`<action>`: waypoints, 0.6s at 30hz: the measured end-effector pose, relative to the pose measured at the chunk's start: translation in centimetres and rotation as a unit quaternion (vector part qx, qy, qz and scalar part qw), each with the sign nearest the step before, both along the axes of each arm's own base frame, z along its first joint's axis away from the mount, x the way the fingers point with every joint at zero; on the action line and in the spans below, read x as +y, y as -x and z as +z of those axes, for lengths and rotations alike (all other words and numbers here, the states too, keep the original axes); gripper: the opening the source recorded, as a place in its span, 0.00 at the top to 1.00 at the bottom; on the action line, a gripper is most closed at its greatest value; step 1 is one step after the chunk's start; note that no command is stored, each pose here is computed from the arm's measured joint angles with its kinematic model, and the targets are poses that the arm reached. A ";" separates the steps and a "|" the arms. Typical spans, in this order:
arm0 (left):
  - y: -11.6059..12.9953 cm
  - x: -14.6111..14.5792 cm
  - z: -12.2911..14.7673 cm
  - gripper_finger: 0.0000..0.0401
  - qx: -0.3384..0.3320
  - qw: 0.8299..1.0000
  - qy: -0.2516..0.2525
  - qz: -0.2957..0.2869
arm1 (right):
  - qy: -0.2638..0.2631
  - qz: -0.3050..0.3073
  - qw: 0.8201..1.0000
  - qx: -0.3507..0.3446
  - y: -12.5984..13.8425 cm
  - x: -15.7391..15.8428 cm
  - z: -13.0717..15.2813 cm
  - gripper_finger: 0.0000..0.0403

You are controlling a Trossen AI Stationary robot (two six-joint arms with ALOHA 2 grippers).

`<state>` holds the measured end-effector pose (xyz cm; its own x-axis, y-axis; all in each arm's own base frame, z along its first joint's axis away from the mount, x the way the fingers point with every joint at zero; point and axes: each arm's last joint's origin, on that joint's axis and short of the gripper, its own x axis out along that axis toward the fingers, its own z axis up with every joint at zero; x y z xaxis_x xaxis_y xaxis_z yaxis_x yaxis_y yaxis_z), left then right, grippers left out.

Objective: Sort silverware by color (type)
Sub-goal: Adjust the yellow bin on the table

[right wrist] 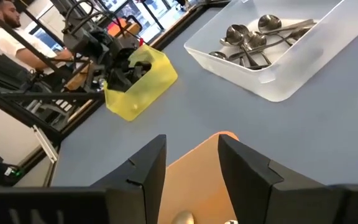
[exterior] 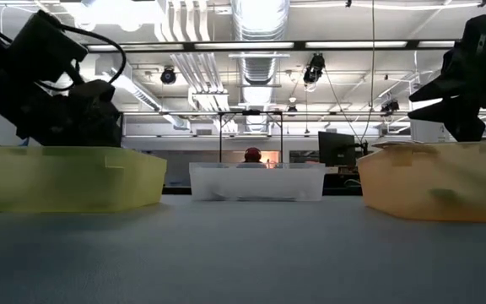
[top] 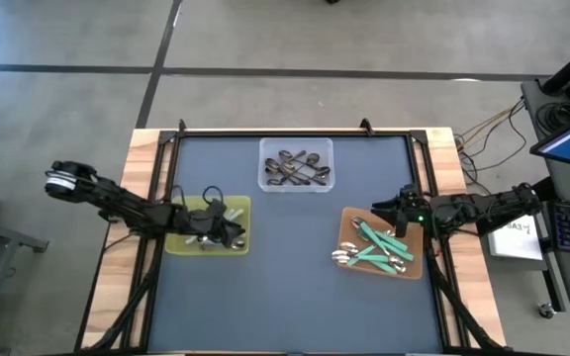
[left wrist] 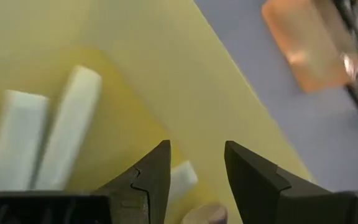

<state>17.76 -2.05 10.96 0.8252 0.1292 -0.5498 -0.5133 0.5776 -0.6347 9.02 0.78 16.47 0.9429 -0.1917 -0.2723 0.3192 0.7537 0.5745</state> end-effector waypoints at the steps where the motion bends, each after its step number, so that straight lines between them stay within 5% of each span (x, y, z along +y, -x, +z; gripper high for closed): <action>1: -0.1 -0.1 -0.1 0.67 0.006 1.000 -0.004 -0.012 | -0.001 0.000 1.000 0.000 0.0 0.0 0.0 0.66; 6: -0.4 -0.1 -0.8 0.67 0.038 0.998 -0.044 -0.037 | 0.000 0.000 1.000 0.001 0.0 0.0 0.0 0.66; 18: -4.4 -0.7 -0.9 0.67 0.057 0.996 -0.049 -0.038 | 0.000 0.000 1.000 0.001 0.0 0.0 0.0 0.66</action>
